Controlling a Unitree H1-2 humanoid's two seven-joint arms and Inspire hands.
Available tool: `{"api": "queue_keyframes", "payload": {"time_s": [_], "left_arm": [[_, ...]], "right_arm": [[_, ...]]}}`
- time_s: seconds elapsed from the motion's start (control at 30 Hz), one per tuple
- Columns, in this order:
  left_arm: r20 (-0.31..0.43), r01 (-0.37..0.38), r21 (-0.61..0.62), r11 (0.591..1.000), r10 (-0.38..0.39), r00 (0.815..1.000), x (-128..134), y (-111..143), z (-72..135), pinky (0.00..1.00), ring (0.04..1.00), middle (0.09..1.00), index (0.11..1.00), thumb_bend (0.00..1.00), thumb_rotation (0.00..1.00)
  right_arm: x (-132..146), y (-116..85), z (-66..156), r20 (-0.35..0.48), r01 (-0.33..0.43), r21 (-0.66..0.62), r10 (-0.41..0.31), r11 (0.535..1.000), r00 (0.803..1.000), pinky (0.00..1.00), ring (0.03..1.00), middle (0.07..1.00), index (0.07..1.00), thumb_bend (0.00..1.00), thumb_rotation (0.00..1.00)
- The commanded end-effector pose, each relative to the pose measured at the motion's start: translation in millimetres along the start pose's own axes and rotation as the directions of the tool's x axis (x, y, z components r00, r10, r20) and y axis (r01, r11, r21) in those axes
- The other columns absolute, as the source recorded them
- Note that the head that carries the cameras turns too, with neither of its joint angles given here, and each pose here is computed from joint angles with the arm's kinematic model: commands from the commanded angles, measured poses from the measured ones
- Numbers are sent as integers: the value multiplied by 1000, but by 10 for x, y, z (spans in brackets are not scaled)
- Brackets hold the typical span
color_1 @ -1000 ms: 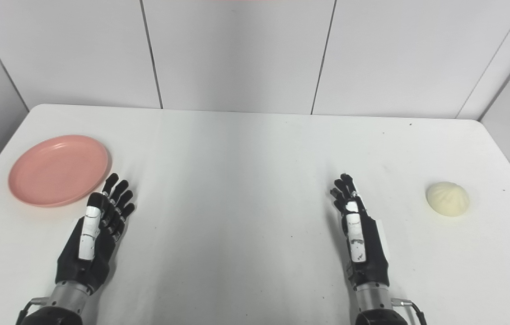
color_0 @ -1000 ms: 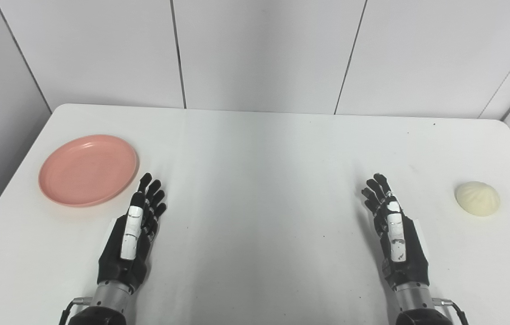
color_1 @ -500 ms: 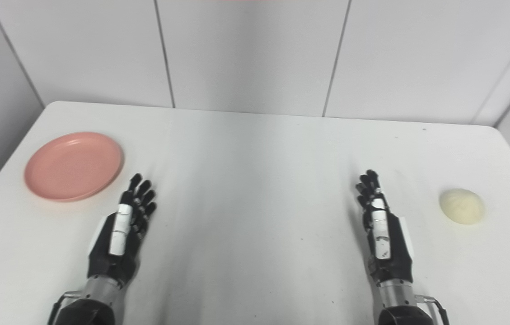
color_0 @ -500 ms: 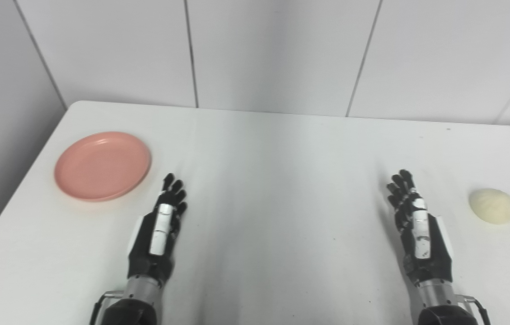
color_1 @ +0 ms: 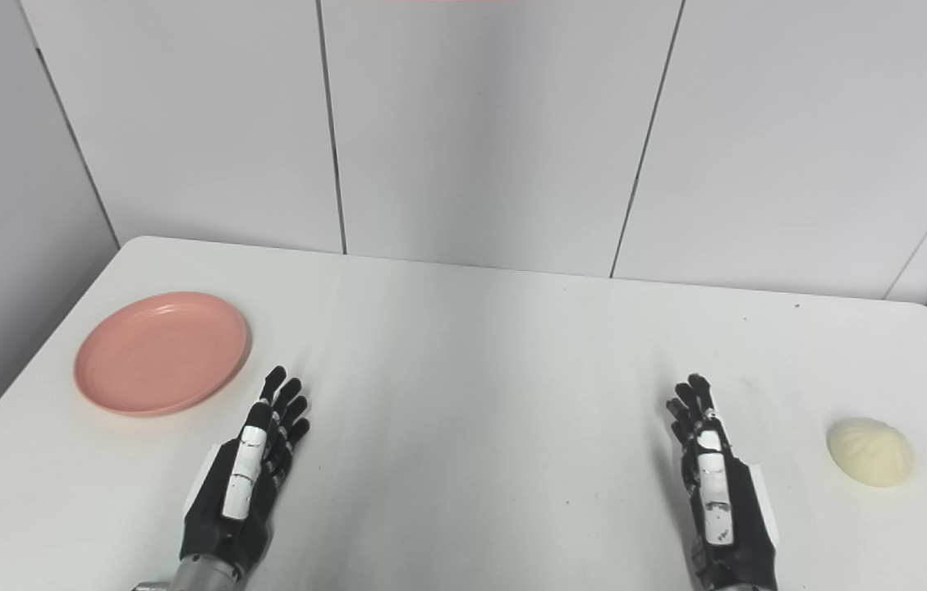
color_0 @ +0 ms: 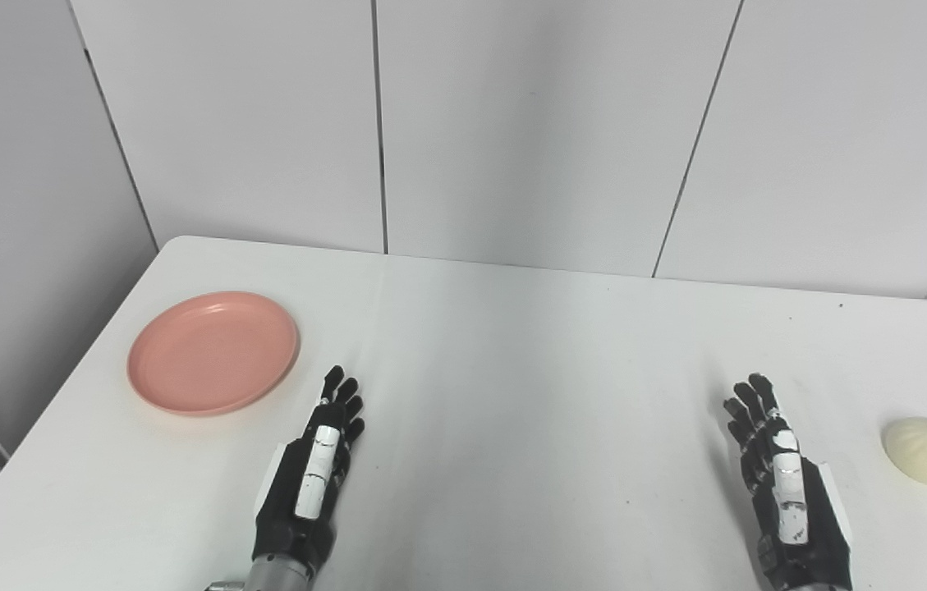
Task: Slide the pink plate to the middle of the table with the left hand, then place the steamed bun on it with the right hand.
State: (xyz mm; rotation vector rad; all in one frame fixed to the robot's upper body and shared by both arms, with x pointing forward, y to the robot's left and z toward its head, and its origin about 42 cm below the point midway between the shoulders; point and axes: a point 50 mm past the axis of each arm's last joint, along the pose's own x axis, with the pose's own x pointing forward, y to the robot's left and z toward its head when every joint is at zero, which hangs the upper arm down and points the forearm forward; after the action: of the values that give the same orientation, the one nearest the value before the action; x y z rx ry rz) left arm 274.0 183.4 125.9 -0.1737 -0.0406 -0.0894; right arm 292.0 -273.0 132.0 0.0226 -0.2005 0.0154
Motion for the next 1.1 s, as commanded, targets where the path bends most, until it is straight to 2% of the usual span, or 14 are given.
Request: {"api": "queue_keyframes", "payload": {"time_s": [0.0,0.27,0.33,0.6,0.67,0.77,0.97,1.07], "left_arm": [[8,10,3,1000,-10,1000,24,-9,-6,1000,1000,1000,1000,809,889],[35,8,-3,1000,-8,999,34,69,-12,1000,1000,1000,1000,803,884],[85,22,-5,1000,-22,996,46,99,58,1000,1000,1000,1000,793,873],[264,20,-28,999,-12,964,219,206,556,1000,1000,1000,1000,894,862],[310,6,-28,1000,3,951,307,258,724,998,983,993,1000,963,840],[379,-11,-10,1000,14,925,456,375,971,897,950,952,991,962,863],[455,-71,52,996,40,889,709,682,1336,828,903,901,922,989,871],[472,-80,61,995,42,881,850,892,1528,875,929,914,911,1000,870]], "right_arm": [[-70,34,-86,2,3,8,-3,1000,1000,1000,951,961,974,839,1000],[-56,98,-92,-6,-2,-4,2,1000,1000,1000,954,963,977,845,1000],[-52,123,-95,-4,4,-5,-4,1000,1000,1000,947,960,973,840,1000],[-43,189,-141,-1,16,-6,-16,1000,1000,988,922,931,948,828,1000],[-47,195,-153,-2,17,-7,-17,1000,1000,995,924,936,949,826,1000],[-55,199,-166,-4,19,-10,-19,1000,1000,1000,927,943,952,825,1000],[-61,214,-174,0,21,-8,-21,1000,1000,1000,923,941,952,823,1000],[-64,217,-175,-1,19,-9,-19,1000,1000,1000,920,938,952,826,1000]]}}
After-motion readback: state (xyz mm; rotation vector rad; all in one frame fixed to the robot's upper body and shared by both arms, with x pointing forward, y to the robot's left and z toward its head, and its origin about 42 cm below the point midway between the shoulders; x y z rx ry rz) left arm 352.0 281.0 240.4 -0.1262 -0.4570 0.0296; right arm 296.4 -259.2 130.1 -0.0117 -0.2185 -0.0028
